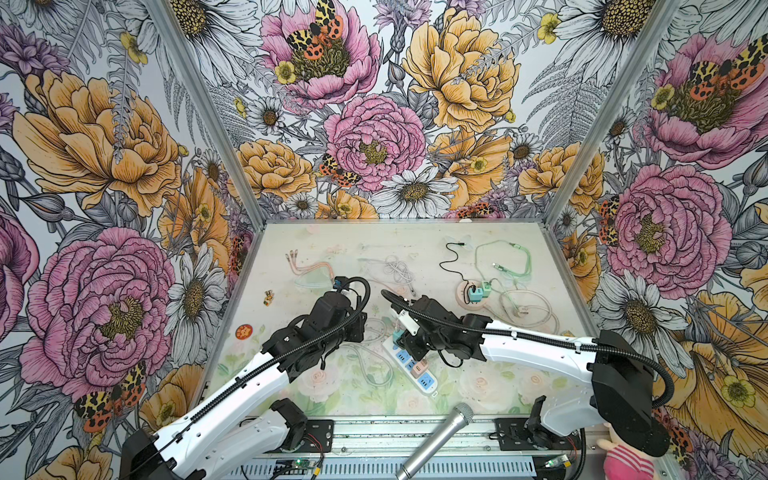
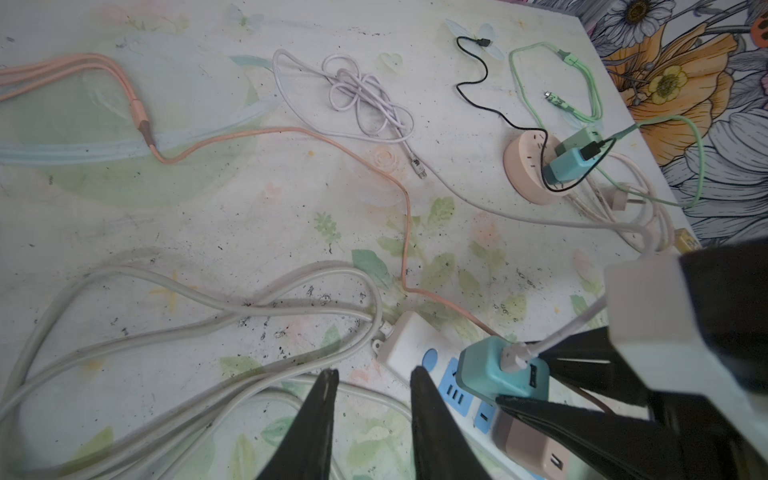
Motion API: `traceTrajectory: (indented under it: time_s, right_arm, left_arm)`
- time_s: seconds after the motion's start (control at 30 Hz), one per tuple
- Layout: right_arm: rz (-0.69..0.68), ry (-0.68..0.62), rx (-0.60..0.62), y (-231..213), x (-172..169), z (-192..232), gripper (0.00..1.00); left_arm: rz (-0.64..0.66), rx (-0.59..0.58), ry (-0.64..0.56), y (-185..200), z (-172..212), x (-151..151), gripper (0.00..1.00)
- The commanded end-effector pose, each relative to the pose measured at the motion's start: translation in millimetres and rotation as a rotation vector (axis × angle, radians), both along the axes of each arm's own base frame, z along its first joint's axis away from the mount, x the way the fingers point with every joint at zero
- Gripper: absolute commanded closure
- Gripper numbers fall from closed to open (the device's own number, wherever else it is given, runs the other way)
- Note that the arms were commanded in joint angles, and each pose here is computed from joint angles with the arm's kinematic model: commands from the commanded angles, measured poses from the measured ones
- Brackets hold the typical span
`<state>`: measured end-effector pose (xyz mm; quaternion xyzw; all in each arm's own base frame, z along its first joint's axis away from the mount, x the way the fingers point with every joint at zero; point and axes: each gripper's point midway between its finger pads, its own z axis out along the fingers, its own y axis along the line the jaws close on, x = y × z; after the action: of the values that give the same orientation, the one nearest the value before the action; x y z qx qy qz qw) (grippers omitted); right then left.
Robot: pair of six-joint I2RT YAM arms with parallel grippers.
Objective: Insert the plug
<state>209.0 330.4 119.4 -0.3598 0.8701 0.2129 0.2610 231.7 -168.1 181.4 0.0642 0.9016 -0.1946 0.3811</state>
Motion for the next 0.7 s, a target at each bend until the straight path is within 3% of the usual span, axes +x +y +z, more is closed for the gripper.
traceTrajectory:
  time_s: [0.0, 0.3, 0.67]
  right_arm:
    - [-0.007, 0.008, 0.137, 13.6, 2.5, 40.2, 1.00]
    - [-0.014, 0.053, 0.247, 16.9, -3.6, 71.8, 1.00]
    - [0.021, 0.122, 0.320, 16.7, -18.0, 87.0, 1.00]
  left_arm:
    - [-0.117, -0.017, -0.055, -16.2, 6.9, -14.6, 0.63]
    - [-0.320, 0.099, -0.147, -48.1, -10.5, -60.7, 0.55]
    - [-0.383, 0.025, -0.317, -58.9, 0.9, -63.3, 0.46]
